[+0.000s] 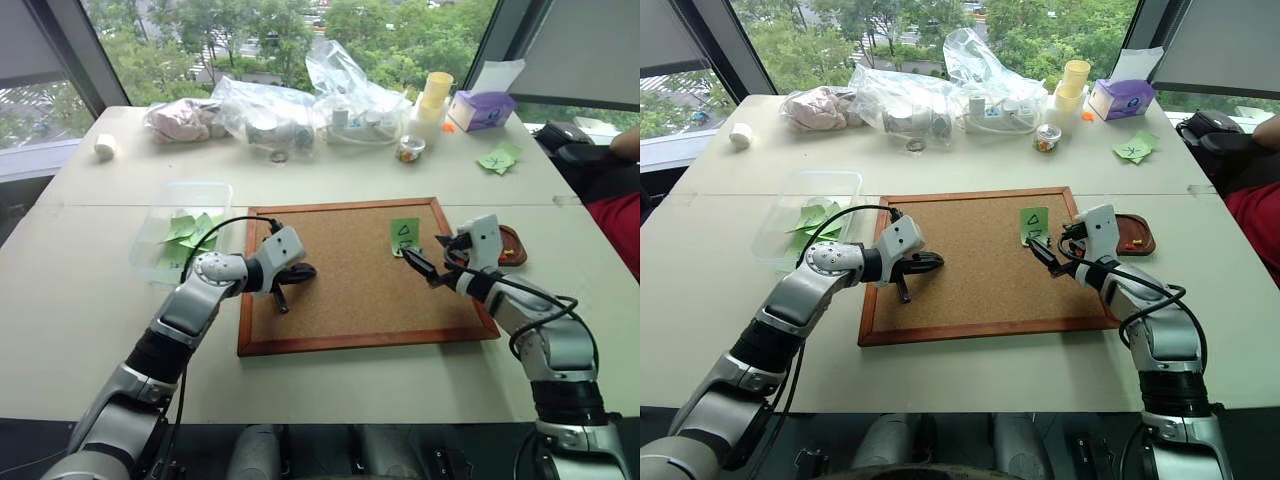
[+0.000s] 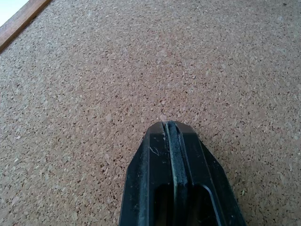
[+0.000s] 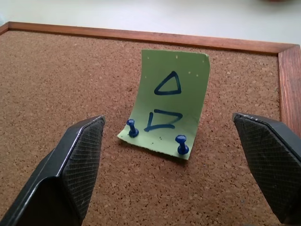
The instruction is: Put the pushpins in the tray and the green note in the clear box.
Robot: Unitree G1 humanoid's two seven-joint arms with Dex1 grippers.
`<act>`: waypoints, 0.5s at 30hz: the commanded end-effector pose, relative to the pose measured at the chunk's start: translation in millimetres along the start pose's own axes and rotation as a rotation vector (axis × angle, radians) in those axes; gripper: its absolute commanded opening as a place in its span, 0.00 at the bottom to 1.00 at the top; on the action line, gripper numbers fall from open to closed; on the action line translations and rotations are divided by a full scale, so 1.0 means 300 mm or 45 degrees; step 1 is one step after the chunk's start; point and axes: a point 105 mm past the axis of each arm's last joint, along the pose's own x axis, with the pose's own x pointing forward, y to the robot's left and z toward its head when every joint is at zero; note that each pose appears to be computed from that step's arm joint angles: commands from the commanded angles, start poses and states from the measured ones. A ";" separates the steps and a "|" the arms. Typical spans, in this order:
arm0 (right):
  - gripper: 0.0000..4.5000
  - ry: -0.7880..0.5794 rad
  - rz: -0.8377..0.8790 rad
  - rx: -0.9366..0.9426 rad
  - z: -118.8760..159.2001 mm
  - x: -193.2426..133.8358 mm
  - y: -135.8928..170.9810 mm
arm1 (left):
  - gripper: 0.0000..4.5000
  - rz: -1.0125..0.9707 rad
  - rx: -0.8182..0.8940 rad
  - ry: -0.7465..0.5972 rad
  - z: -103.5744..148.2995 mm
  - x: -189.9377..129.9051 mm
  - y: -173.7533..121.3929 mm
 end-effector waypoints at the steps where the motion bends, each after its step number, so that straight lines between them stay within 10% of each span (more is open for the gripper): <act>1: 0.99 -0.037 -0.017 -0.020 0.022 -0.007 -0.017 | 0.00 0.008 -0.015 0.085 -0.054 -0.001 0.001; 5: 0.81 -0.030 -0.034 -0.012 0.015 -0.004 -0.028 | 0.00 0.004 -0.021 0.079 -0.052 0.004 -0.006; 12: 0.03 -0.042 -0.028 0.004 0.014 0.020 -0.026 | 0.00 0.000 -0.037 0.076 -0.055 0.008 -0.013; 15: 0.01 -0.056 -0.025 0.011 0.019 0.020 -0.025 | 0.00 0.003 -0.042 0.080 -0.059 0.006 -0.013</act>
